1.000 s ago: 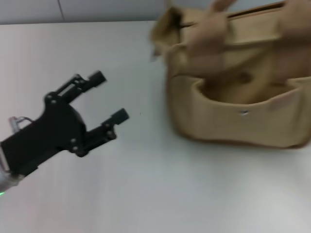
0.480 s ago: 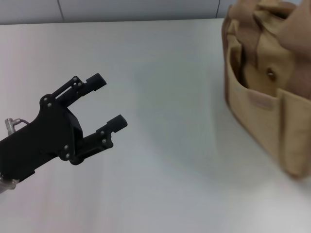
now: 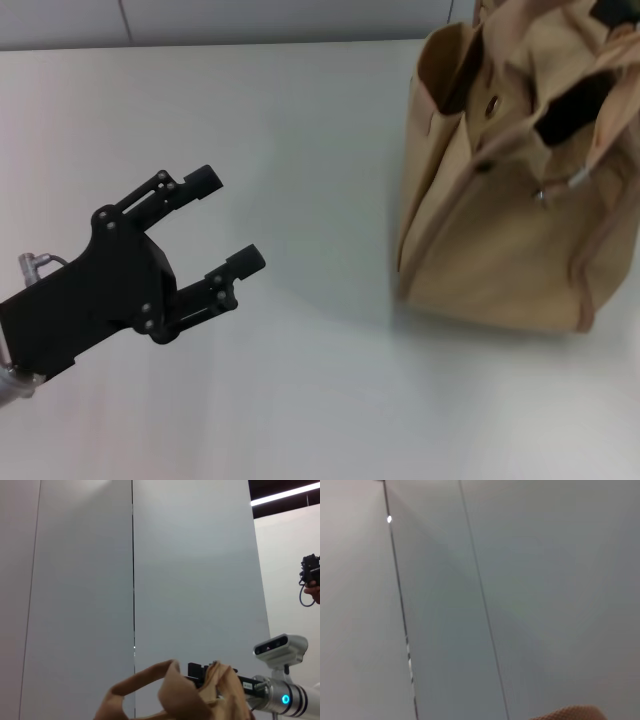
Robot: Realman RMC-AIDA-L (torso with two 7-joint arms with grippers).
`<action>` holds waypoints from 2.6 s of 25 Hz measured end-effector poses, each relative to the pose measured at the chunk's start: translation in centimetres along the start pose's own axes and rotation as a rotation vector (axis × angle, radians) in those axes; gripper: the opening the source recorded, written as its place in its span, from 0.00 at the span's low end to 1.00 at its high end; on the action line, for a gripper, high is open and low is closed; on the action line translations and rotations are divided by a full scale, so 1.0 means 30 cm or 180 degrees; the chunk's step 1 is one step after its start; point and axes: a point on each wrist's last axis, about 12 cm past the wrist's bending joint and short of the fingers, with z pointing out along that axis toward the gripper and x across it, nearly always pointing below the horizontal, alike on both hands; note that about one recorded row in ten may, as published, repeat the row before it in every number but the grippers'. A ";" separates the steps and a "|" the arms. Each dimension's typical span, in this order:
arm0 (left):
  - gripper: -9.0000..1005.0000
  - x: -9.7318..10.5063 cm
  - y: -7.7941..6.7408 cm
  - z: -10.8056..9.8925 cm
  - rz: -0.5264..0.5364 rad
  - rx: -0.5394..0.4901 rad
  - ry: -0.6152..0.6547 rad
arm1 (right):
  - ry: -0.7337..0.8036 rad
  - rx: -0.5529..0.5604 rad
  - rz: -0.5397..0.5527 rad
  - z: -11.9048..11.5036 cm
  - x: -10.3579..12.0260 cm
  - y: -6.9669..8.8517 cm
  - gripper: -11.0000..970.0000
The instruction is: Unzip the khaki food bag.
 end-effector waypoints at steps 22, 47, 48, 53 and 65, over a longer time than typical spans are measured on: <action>0.79 0.010 0.032 0.051 -0.0001 0.0081 0.0109 | -0.0048 0.0202 -0.0654 -0.098 0.098 0.078 0.82; 0.78 0.013 0.041 0.055 -0.0026 0.0062 0.0158 | 0.0291 0.0156 -0.0765 -0.197 0.135 0.126 0.82; 0.78 0.014 0.044 0.057 -0.0023 0.0062 0.0164 | 0.0290 0.0157 -0.0782 -0.199 0.138 0.128 0.82; 0.78 0.014 0.044 0.059 -0.0023 0.0064 0.0164 | 0.0255 0.0181 -0.0876 -0.209 0.158 0.142 0.82; 0.78 0.015 0.046 0.061 -0.0025 0.0065 0.0175 | 0.0152 0.0416 -0.0982 -0.212 0.178 0.129 0.82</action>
